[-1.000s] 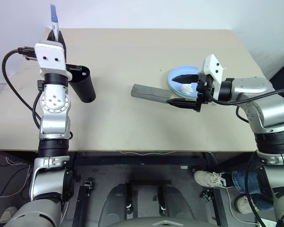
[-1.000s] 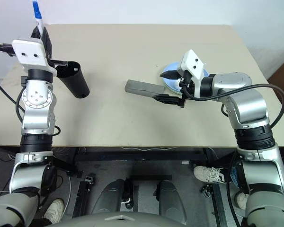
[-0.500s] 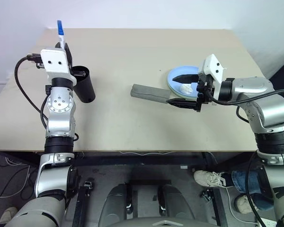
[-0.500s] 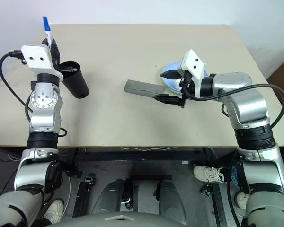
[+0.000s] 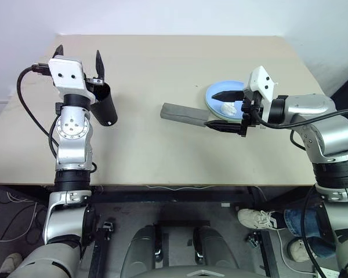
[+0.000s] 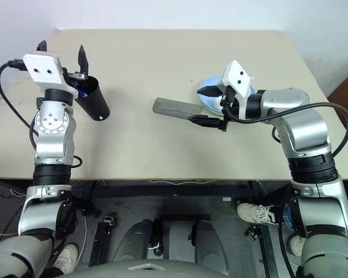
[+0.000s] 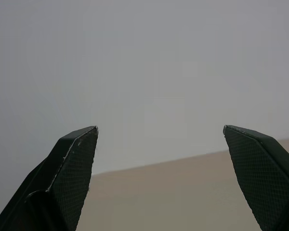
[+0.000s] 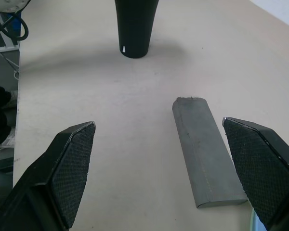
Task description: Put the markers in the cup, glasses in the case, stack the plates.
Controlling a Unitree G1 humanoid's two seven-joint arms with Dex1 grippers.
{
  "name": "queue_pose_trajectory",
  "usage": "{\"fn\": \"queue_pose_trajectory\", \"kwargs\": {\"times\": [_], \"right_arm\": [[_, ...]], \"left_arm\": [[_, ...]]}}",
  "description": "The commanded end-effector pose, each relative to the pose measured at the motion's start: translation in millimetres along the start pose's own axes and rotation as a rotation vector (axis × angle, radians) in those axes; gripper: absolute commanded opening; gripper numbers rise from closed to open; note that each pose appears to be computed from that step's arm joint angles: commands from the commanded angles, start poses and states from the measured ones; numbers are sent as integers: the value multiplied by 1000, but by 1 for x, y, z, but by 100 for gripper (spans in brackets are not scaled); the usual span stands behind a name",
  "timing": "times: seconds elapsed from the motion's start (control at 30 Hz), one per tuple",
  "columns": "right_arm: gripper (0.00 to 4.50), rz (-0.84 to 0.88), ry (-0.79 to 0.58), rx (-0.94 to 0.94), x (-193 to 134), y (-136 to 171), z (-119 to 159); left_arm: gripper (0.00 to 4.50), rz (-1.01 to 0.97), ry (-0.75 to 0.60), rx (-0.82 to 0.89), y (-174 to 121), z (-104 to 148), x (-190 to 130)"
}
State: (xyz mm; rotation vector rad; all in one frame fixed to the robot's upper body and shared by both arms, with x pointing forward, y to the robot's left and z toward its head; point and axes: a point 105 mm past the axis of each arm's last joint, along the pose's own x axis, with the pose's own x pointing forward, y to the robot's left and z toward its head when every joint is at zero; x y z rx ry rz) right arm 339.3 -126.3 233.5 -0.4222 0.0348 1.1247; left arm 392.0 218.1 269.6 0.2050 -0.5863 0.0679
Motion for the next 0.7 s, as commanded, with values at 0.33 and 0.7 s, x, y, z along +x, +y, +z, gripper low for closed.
{"fn": "queue_pose_trajectory", "kwargs": {"times": [0.33,0.7], "right_arm": [[450,48,-31,17,0,6,8],[450,96,-21,16,7,6,7]], "left_arm": [[441,-168,135,-41,36,16,-27],[441,-84,171,51,68,7,-37]]}}
